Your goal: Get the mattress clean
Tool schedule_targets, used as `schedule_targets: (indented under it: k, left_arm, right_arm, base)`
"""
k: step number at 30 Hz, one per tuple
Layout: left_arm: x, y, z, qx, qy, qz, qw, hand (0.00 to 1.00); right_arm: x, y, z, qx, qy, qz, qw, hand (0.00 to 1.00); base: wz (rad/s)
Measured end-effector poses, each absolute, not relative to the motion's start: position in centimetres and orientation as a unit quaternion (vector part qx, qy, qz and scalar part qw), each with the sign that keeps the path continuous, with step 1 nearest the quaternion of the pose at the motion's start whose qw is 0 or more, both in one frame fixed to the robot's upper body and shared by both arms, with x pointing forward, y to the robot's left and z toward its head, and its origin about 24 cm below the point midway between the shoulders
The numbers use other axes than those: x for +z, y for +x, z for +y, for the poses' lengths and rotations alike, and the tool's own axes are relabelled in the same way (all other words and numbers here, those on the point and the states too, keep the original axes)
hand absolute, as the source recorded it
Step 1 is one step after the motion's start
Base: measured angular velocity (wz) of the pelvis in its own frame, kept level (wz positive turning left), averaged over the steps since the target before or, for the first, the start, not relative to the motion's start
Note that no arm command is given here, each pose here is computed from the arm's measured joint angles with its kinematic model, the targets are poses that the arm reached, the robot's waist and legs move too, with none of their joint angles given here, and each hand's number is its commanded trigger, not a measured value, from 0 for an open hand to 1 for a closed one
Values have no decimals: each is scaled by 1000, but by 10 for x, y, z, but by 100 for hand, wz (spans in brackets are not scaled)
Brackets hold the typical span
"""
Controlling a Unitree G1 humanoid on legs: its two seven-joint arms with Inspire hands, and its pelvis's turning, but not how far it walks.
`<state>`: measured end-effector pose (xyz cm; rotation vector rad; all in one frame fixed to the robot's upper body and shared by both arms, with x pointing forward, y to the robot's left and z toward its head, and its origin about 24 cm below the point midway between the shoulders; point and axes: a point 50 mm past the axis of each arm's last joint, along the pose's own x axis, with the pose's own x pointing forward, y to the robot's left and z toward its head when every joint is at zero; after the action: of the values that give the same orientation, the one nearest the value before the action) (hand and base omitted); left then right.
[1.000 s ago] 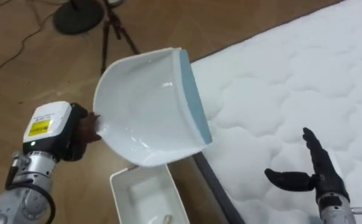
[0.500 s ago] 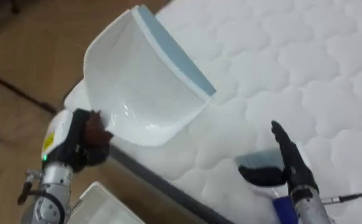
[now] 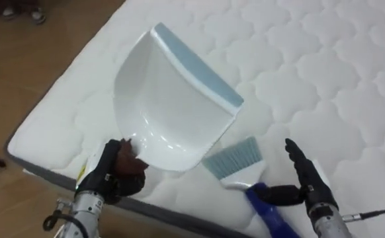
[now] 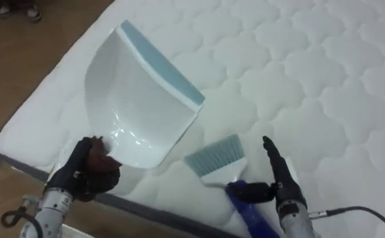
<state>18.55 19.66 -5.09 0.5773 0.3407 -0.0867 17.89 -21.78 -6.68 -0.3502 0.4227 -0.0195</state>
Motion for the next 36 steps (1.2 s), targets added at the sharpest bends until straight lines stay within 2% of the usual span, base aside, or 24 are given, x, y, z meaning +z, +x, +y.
schedule_targets:
  k: [5, 10, 15, 21, 27, 33, 36]
  left_arm:
    - [-57, 174, 203, -37, 263, 192, 945, 0]
    - [-57, 175, 206, -24, 245, 195, 950, 0]
    - [-60, 180, 211, 1, 238, 202, 950, 0]
    - [-44, 205, 208, 31, 227, 159, 960, 0]
    - [-44, 208, 208, 37, 226, 159, 960, 0]
    - [-63, 195, 212, 42, 227, 217, 949, 0]
    - [-92, 170, 222, 40, 247, 295, 922, 0]
  right_arm:
    - [-70, 176, -215, 17, -167, 223, 960, 0]
    - [-74, 173, -215, 18, -174, 235, 956, 0]
    - [-78, 166, -215, 17, -183, 246, 952, 0]
    - [-80, 166, -217, -14, -174, 250, 952, 0]
    - [-87, 155, -214, -13, -173, 276, 945, 0]
    - [-104, 130, -222, -13, -197, 338, 920, 0]
    - [-119, 111, -229, -19, -202, 388, 899, 0]
  base:
    - [-87]
    - [-34]
    - [-9]
    - [4]
    - [-1]
    - [-7]
    - [-6]
